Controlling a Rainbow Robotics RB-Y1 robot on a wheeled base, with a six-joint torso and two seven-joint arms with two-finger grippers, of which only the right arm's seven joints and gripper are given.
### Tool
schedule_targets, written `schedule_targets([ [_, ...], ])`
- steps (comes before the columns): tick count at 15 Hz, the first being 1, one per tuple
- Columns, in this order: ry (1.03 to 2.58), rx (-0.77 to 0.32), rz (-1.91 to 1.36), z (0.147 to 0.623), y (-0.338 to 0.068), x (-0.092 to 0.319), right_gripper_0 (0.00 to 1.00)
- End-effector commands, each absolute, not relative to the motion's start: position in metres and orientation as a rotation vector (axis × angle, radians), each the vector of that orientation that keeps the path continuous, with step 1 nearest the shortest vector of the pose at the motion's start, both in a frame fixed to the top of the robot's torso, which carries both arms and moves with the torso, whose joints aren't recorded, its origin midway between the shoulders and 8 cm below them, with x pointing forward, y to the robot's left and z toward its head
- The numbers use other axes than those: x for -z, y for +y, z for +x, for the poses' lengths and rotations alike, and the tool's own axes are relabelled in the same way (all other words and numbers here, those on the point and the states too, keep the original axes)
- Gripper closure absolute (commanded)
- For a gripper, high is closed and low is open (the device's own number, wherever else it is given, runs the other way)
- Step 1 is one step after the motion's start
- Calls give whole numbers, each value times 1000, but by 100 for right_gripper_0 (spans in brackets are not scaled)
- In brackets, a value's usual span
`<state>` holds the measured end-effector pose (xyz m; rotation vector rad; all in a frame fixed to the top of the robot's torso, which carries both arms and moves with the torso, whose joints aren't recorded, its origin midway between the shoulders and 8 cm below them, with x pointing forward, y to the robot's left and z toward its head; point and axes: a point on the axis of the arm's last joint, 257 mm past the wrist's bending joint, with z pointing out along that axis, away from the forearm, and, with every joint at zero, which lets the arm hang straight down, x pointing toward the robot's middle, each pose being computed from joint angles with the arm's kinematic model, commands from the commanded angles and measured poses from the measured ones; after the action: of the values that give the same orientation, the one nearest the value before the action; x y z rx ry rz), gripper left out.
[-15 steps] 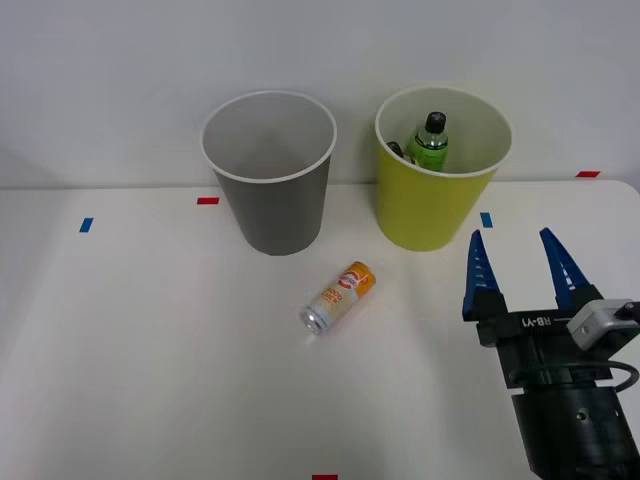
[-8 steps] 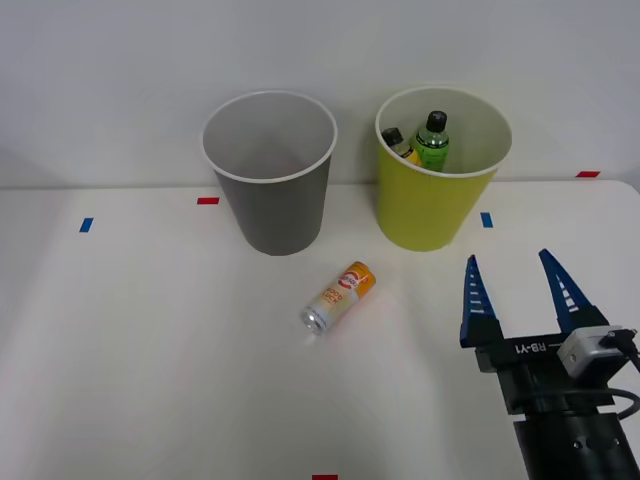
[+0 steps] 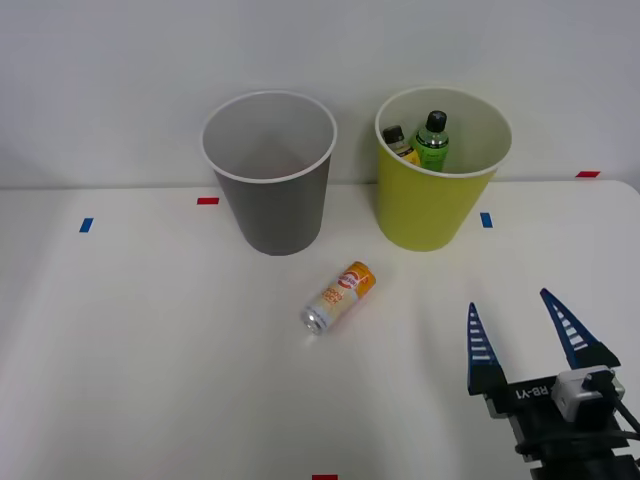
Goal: Put cans in the gray bin, plastic bottles in the light green bin
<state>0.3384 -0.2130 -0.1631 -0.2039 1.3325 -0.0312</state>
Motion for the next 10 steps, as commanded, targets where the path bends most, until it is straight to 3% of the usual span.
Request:
schedule_targets([
  [1,1409,-61,-155,319,-216,186,24],
  [10,1493,-118,-95,284,-220,255,25],
])
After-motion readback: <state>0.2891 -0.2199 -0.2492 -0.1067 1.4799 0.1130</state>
